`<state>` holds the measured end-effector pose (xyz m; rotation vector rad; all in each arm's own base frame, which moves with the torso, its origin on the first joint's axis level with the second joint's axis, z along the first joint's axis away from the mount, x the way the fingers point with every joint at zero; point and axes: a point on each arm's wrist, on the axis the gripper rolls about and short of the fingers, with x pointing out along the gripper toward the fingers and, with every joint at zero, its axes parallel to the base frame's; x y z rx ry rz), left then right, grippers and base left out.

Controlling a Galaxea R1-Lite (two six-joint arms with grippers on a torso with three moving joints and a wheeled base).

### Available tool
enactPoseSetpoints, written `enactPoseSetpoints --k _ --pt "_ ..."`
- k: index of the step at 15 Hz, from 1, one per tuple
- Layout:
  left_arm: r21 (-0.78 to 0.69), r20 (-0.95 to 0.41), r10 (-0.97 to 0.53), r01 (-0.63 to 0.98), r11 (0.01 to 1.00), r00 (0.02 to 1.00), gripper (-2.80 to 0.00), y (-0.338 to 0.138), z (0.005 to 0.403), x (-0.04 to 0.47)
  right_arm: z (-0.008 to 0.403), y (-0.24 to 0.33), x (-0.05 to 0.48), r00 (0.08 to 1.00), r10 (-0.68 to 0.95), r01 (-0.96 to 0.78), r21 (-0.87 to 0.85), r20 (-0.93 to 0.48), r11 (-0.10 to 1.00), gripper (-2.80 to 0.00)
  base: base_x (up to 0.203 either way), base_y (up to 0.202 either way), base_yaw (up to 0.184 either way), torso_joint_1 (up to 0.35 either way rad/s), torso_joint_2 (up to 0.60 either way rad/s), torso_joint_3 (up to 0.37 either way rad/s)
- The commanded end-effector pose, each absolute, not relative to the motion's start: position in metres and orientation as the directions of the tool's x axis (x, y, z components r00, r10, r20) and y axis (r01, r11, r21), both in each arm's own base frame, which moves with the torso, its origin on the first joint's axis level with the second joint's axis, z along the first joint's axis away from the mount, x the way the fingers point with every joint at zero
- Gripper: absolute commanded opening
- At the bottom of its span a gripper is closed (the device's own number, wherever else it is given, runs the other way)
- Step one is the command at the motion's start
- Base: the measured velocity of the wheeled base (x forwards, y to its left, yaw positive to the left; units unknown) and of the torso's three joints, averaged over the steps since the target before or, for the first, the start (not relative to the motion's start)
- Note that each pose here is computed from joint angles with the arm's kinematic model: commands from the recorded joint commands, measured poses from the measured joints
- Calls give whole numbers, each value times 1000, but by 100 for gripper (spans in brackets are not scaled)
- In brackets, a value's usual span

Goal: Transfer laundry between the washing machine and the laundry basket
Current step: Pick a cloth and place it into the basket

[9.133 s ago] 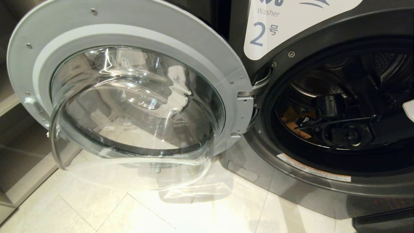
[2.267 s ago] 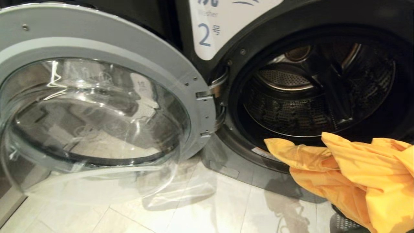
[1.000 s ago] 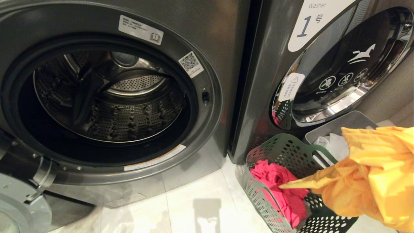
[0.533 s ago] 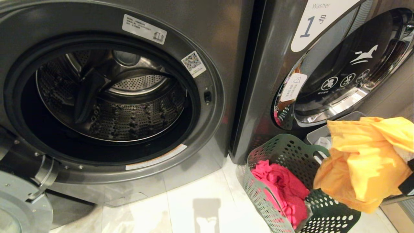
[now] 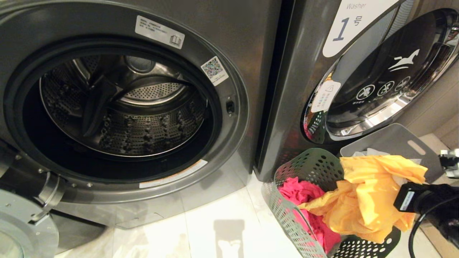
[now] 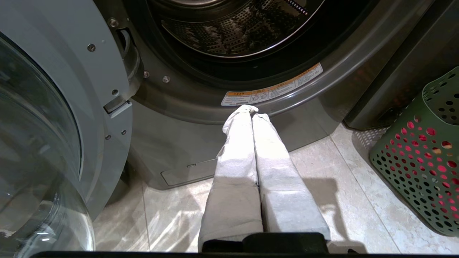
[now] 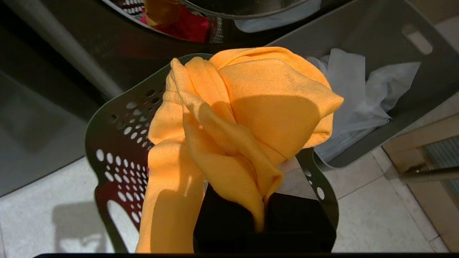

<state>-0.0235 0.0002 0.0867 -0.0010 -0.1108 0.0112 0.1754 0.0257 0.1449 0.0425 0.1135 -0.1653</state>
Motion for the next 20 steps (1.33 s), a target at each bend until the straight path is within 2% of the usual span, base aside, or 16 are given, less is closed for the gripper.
enactPoseSetpoints --k 1,7,15,16,20 --pt "-1 70 12 -12 1000 997 -280 0 76 -20 127 24 204 965 -197 204 20 -176 979 0 0 0 0 0 0 0" --pt "-2 70 12 -12 1000 997 -280 0 76 -20 130 25 207 970 -185 192 29 -159 981 0 0 0 0 0 0 0" --pt "-1 70 12 -12 1000 997 -280 0 76 -20 139 11 108 987 -139 128 -118 -84 985 0 0 0 0 0 0 0" --pt "-1 70 12 -12 1000 997 -280 0 76 -20 136 10 104 985 -140 122 -170 -98 978 0 0 0 0 0 0 0" --pt "-1 70 12 -12 1000 997 -280 0 76 -20 134 11 106 984 -133 110 -184 -117 977 0 0 0 0 0 0 0"
